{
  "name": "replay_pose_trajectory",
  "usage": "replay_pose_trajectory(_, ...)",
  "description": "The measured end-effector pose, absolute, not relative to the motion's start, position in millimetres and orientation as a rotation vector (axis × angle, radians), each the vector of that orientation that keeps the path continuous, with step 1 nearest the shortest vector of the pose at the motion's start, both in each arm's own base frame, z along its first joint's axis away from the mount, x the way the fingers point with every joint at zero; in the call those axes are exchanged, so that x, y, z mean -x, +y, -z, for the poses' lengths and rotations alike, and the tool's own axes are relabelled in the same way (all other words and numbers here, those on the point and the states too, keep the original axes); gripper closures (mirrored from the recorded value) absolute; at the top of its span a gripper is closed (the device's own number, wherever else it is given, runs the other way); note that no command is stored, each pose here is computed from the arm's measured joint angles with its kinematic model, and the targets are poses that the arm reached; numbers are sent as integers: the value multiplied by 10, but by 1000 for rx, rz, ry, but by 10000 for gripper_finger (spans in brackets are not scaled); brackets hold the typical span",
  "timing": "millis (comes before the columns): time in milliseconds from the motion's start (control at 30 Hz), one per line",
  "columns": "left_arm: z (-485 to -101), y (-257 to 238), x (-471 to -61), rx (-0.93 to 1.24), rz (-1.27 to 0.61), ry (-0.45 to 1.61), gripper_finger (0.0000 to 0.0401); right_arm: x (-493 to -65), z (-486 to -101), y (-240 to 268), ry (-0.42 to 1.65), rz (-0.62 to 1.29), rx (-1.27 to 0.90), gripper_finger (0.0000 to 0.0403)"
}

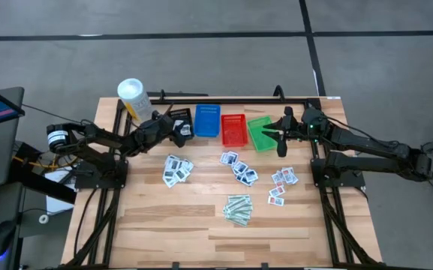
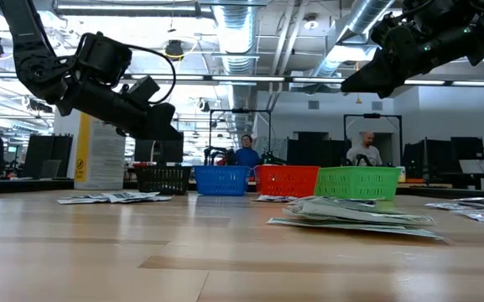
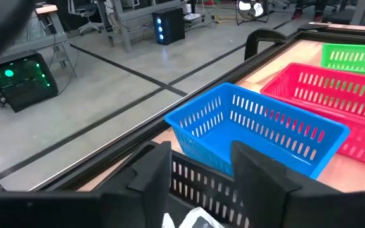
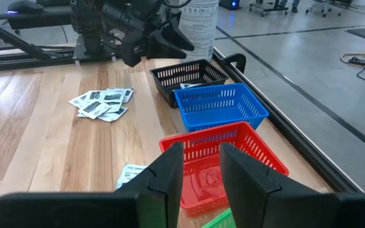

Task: Pick & Place First Aid Supplies
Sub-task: Put the gray pad into the black bin

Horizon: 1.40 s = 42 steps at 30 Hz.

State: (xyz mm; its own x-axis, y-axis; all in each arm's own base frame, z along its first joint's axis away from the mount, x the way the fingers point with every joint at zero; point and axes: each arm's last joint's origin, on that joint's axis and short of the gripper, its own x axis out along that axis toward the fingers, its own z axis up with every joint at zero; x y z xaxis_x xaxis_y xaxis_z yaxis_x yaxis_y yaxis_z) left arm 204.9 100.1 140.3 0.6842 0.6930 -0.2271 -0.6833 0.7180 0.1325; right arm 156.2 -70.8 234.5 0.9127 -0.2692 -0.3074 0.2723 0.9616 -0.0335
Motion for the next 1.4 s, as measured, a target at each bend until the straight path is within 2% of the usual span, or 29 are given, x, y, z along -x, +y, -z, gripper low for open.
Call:
replay_pose_trajectory(400,-1409,965,-2064,11,-754,246,237,-1562,-2343,-707,316,279,-11,305)
replay_pose_trajectory(900,-1470,190,-2094,-149,-374,407,248,-1557,-2327,-705,333,278,-16,305)
replay_pose_trajectory(1133,-1476,-102,-1993,-109,-245,471,248,-1557,-2326,-705,334,278,-16,305)
replay_pose_trajectory(1400,-1313,-207,-1949,52,-213,595,248,-1556,-2324,-705,335,278,-17,305)
